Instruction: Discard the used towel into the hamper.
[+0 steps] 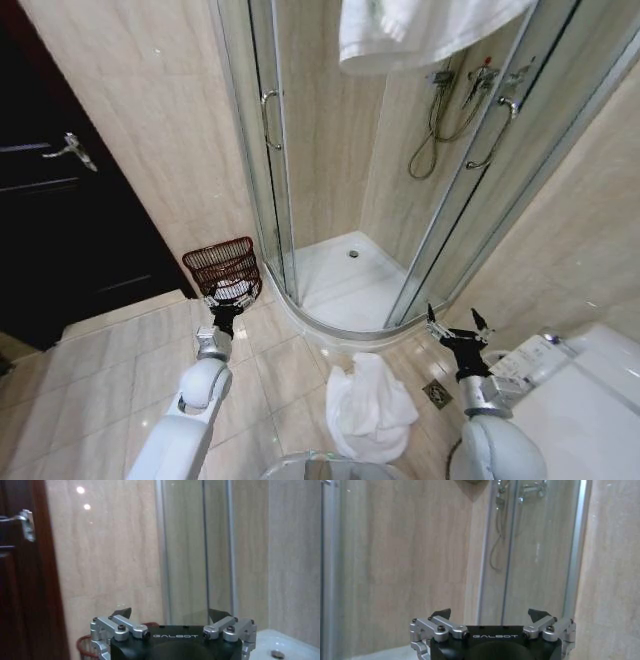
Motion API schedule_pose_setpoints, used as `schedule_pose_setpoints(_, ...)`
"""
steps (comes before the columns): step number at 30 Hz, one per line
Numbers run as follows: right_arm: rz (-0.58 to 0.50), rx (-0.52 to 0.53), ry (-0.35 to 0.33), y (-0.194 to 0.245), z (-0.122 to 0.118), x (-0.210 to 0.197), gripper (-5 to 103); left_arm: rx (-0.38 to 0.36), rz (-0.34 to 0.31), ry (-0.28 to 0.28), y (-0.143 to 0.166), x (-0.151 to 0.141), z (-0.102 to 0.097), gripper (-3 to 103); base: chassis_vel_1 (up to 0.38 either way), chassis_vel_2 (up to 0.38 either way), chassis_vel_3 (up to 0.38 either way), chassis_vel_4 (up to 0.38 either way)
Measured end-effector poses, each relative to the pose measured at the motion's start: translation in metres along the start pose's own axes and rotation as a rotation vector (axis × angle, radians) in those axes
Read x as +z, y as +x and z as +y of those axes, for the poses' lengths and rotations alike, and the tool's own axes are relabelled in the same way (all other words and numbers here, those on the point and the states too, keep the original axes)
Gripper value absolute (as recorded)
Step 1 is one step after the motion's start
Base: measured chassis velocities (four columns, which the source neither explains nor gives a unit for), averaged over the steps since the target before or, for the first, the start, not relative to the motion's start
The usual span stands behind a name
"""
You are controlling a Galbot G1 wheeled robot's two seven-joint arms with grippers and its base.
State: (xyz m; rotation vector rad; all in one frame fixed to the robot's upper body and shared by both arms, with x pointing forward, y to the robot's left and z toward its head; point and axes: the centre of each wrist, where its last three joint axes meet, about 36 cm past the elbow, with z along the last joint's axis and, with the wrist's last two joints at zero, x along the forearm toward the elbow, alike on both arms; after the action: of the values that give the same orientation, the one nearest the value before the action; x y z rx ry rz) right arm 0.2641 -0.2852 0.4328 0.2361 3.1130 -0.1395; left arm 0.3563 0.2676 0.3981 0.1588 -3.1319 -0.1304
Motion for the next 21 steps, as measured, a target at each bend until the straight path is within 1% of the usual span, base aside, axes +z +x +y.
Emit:
schedule_pose_setpoints(4,0.0,-0.001,-0.001,-0.0001,0.0002,0.0,100,-0.001,0.0,-0.001,-0.0001,0.0,0.0004,100,0.109,0.016,-0.065,0.003)
schedule_pose_setpoints(9,0.0,0.0,0.0,0.0001,0.0002,0.0,100,-0.001,0.0,0.0,-0.0001,0.0,0.0002,100,0.007,0.076,-0.079,-0.014)
schedule_pose_setpoints(21,0.0,0.0,0.0,0.0,0.0,0.0,100,0.0,0.0,0.0,-0.0001,0.0,0.0,100,-0.008,0.0,0.009,0.0)
